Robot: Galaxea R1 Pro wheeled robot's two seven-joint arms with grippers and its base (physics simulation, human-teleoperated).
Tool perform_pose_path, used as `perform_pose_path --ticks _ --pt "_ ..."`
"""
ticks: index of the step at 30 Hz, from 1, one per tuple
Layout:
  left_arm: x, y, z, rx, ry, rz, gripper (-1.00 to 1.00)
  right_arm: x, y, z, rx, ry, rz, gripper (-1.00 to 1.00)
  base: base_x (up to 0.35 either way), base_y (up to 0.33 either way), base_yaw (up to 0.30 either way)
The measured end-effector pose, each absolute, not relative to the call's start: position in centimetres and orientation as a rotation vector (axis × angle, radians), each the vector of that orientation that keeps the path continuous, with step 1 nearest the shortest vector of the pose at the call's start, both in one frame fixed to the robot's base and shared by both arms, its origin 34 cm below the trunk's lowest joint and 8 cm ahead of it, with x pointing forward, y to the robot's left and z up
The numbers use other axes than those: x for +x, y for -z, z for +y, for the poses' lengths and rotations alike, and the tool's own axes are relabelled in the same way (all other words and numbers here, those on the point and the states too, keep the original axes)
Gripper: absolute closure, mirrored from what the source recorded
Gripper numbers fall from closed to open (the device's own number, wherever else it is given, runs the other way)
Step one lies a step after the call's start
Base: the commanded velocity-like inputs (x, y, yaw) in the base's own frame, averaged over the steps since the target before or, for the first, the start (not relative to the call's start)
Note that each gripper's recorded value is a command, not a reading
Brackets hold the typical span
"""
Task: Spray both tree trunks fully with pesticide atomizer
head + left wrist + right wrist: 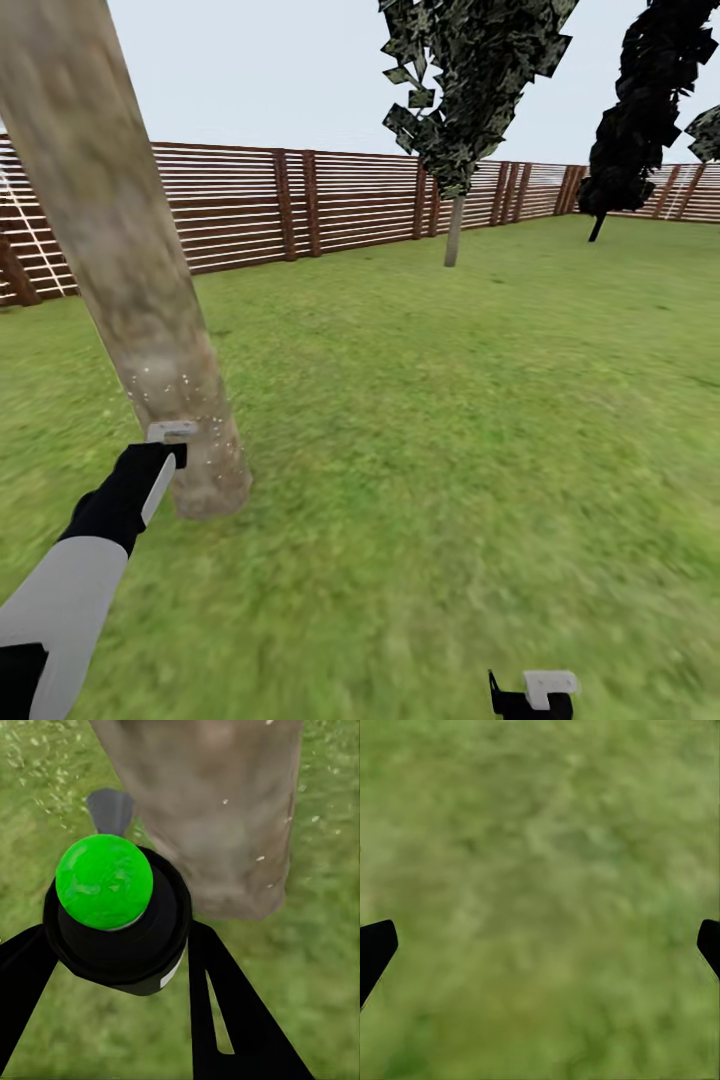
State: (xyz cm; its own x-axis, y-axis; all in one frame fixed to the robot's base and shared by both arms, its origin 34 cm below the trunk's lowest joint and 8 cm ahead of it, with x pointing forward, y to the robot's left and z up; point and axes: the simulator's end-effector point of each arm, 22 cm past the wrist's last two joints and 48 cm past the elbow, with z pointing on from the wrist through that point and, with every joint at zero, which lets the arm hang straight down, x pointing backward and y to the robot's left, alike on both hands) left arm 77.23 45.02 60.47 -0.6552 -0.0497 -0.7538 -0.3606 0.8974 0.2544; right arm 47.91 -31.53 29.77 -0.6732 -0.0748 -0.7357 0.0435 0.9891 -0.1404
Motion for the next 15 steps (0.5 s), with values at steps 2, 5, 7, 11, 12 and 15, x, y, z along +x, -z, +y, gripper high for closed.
perform_pose_path --ticks 2,5,7,11,12,15 --pt "76.9 -59.7 45.1 -0.294 -0.494 2.267 1.0 47.9 -29.8 -31.5 -0.022 0.184 2.302 -1.0 0.285 -0.129 0.276" --pt "76.9 -59.4 44.9 -0.292 -0.493 2.273 1.0 47.9 -29.8 -31.5 -0.021 0.184 2.302 -1.0 0.186 -0.028 0.276" --pt "76.3 -58.5 45.0 -0.291 -0.497 2.288 1.0 47.9 -29.8 -31.5 -0.021 0.184 2.302 -1.0 0.016 -0.002 0.276" --pt "74.2 -55.9 45.3 -0.286 -0.515 2.33 1.0 47.9 -29.8 -31.5 -0.021 0.184 2.302 -1.0 0.001 0.0 0.211" --pt "74.2 -55.9 45.4 -0.285 -0.515 2.331 1.0 47.9 -29.8 -31.5 -0.021 0.184 2.302 -1.0 0.076 0.0 0.034" --pt "74.2 -55.7 44.9 -0.283 -0.506 2.334 1.0 47.9 -29.8 -31.7 -0.022 0.187 2.302 -1.0 0.29 0.0 0.005"
